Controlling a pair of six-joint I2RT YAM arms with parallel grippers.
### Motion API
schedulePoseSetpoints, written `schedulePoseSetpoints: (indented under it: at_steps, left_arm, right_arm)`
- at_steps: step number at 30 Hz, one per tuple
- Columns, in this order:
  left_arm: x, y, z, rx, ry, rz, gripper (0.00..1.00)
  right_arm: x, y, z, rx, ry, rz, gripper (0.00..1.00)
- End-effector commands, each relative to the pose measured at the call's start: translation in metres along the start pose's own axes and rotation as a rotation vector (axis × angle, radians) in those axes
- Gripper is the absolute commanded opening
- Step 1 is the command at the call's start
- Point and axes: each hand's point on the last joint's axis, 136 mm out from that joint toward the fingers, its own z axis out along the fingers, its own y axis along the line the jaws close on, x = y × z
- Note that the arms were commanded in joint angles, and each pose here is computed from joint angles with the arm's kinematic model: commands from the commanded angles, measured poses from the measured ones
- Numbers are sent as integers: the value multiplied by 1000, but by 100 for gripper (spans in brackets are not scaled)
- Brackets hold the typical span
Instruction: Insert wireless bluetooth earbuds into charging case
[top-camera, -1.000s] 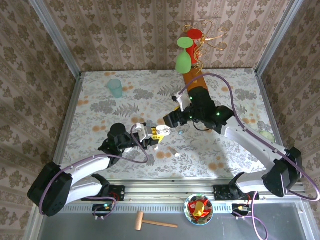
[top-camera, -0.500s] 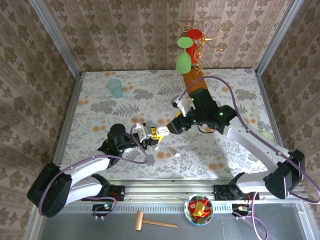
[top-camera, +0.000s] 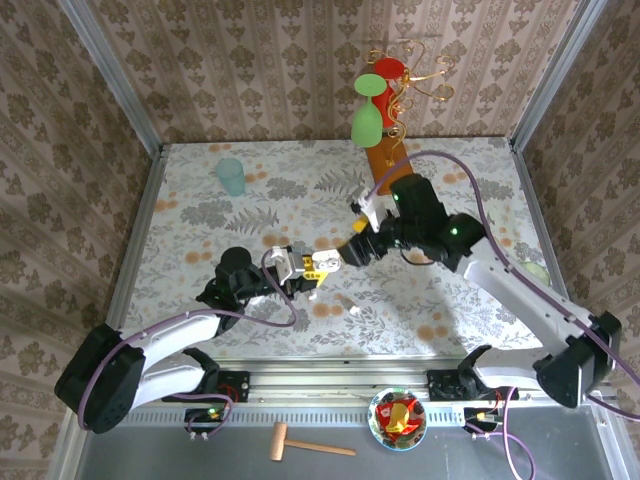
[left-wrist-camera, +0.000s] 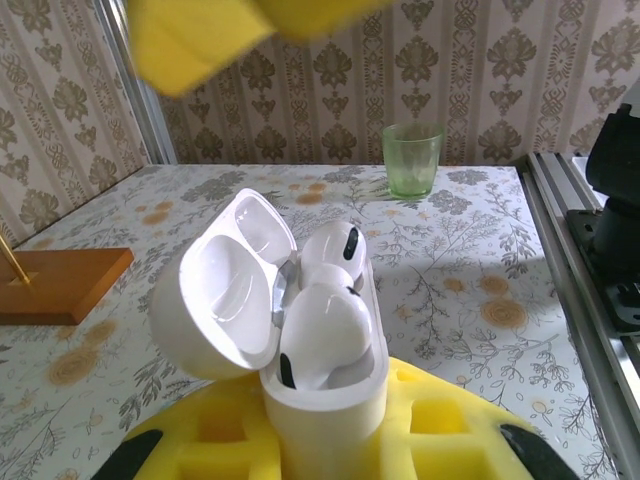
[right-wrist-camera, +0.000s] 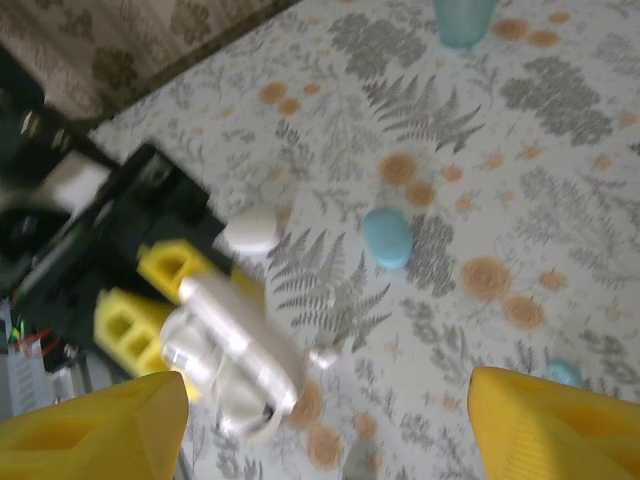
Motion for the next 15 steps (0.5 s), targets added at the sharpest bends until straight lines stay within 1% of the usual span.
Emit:
schedulePoseSetpoints:
  at_steps: [1, 3, 6, 9, 13, 14, 15]
  left_arm:
    - [-17, -3, 0, 30, -41, 80, 0]
    - [-18, -4, 0, 35, -45, 94, 0]
    - [-20, -5, 0, 37, -50, 102, 0]
    - [-22, -2, 0, 16, -54, 94, 0]
    - [-21, 5, -2, -31, -50, 74, 0]
    - [-21, 6, -2, -37, -49, 67, 0]
    - [-21, 8, -2, -48, -48, 58, 0]
  right_arm:
    - [3, -4, 10, -12, 62, 48, 75]
    - [4, -10, 16, 15, 69, 59, 75]
    - [16, -12, 29, 8, 132, 76, 76]
    - [32, -2, 32, -13, 191, 12, 77]
    - [54, 14, 30, -66, 235, -55, 78]
    - [52, 22, 20, -83, 218, -87, 77]
    - [56, 27, 17, -101, 223, -103, 76]
